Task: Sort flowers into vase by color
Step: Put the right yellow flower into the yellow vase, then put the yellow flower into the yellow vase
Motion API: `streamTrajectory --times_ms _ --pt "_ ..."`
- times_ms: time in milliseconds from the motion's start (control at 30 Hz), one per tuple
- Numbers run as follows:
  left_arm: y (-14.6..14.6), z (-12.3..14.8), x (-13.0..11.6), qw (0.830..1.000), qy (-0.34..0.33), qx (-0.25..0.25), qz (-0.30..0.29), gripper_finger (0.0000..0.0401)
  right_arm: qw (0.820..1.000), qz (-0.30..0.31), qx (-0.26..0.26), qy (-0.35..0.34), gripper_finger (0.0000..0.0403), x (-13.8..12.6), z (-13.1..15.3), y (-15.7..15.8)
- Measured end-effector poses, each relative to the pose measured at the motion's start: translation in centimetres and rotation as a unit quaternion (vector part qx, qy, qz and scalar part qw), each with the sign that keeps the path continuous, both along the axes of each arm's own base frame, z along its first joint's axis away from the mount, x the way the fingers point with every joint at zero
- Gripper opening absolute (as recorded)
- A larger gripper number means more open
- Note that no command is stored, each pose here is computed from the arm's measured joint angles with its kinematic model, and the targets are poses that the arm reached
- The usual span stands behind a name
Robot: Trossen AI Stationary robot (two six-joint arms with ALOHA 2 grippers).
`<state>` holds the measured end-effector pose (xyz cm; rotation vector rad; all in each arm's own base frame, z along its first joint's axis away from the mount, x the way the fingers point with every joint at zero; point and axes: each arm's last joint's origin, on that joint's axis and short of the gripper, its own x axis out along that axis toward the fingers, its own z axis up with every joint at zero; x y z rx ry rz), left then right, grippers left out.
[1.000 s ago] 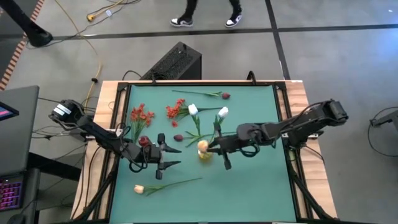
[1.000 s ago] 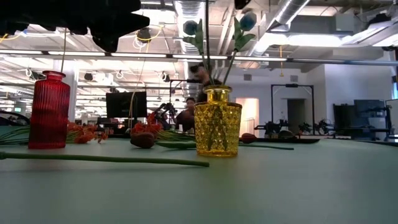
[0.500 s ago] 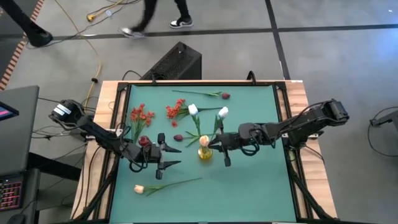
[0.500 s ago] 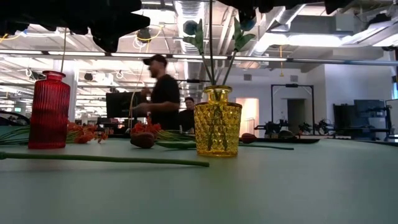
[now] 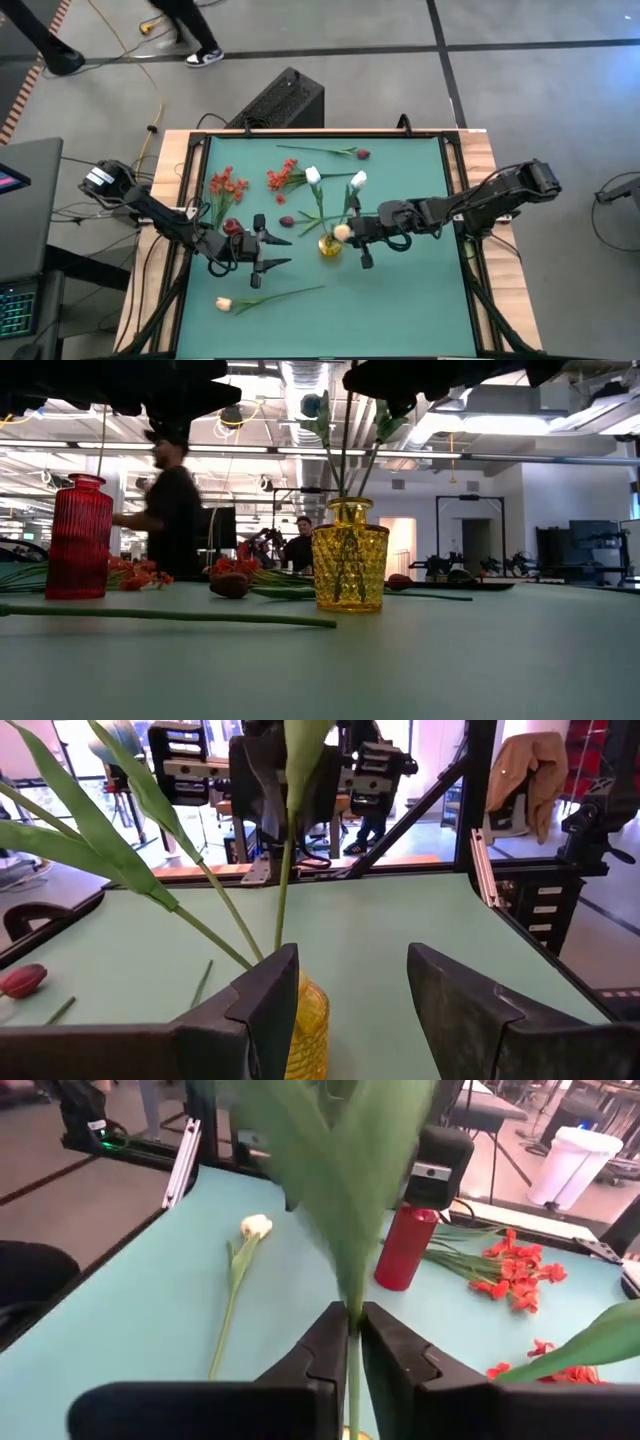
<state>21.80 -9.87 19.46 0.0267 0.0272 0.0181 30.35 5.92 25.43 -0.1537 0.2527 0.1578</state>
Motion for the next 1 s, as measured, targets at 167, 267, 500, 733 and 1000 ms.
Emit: streamTrajectory --times_ms 167,267,500,733,1000 --pt "0.0 0.0 0.0 1.000 0.000 0.001 0.000 0.0178 0.997 -0.028 0.067 0.002 0.0070 0.2 0.1 -0.6" --pt "0.0 0.0 0.0 1.000 0.000 0.000 0.000 0.0178 0.993 -0.050 0.107 0.019 0.0071 0.2 -0.1 -1.3" --pt "0.0 0.0 0.0 1.000 0.000 0.000 0.000 0.0178 0.984 -0.077 0.144 0.068 0.0095 0.0 -0.9 -1.8" --pt "0.0 0.0 0.0 1.000 -0.001 -0.001 0.000 0.0178 0.977 -0.083 0.173 0.091 0.0176 -0.2 -1.3 -1.7" --pt "-0.1 0.1 0.0 1.000 -0.005 -0.008 -0.026 0.0178 0.947 -0.051 0.236 0.211 0.0231 -0.4 -0.2 -1.2"
